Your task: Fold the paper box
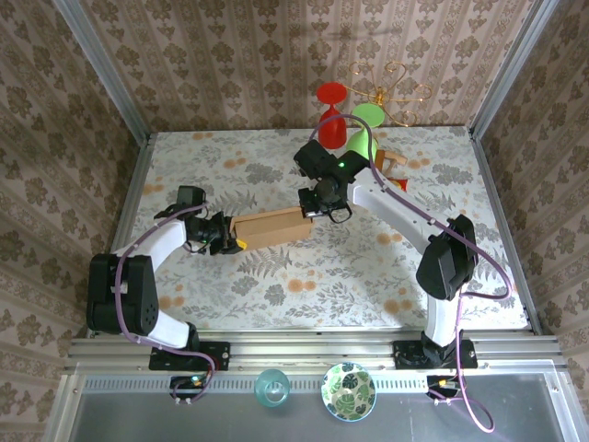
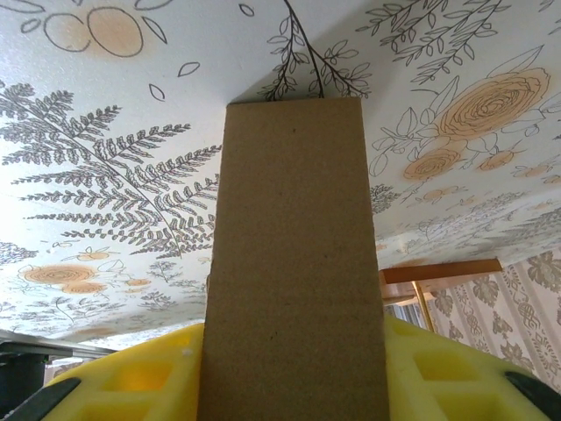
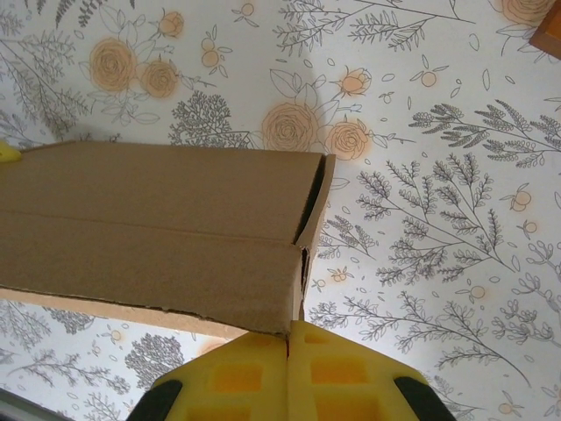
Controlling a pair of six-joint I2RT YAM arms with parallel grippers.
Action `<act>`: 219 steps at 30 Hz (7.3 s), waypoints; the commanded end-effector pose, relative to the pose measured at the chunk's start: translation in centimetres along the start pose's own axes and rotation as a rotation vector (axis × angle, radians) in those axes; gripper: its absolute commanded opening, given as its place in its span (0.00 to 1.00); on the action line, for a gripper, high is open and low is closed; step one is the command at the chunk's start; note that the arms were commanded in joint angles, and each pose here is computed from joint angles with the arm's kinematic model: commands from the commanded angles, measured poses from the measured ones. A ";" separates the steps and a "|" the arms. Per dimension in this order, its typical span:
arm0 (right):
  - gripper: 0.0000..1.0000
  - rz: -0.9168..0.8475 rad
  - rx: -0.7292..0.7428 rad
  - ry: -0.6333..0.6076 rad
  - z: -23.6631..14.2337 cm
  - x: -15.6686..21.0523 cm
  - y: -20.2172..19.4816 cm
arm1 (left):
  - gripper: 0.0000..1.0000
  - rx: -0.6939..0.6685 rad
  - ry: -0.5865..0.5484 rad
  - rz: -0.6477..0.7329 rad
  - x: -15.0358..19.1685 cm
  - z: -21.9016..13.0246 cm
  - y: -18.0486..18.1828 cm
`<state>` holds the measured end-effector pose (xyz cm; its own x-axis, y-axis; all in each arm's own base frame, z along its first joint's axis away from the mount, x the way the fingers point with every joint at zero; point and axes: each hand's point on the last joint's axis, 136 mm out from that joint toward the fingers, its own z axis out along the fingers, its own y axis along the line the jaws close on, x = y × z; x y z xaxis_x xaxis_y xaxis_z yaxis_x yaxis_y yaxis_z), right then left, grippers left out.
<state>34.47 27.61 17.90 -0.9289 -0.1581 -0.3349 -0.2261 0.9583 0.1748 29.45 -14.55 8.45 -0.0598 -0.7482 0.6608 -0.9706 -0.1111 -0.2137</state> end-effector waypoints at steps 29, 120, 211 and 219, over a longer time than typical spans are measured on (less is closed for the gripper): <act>0.00 -0.008 0.152 0.012 2.2 -1.7 -0.9 | 0.77 0.086 -0.223 0.394 -2.3 -7.6 -1.5; 0.00 -0.022 0.076 0.081 2.8 -1.9 -0.2 | 0.00 -0.331 -0.332 1.630 5.6 -6.2 -4.0; 0.46 1.212 -0.576 0.101 3.4 0.4 0.4 | 0.07 -0.208 -0.612 1.837 3.4 -4.8 -0.8; 0.43 1.207 -0.550 0.106 4.2 0.9 -0.1 | 0.36 -0.044 -0.549 1.723 7.0 -7.8 -0.8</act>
<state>35.76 28.68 16.02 -0.6543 0.6689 0.3529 0.6502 0.2591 0.7142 29.26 -14.06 16.57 -0.8187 -0.0182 -0.5739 0.1214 0.9714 -0.2039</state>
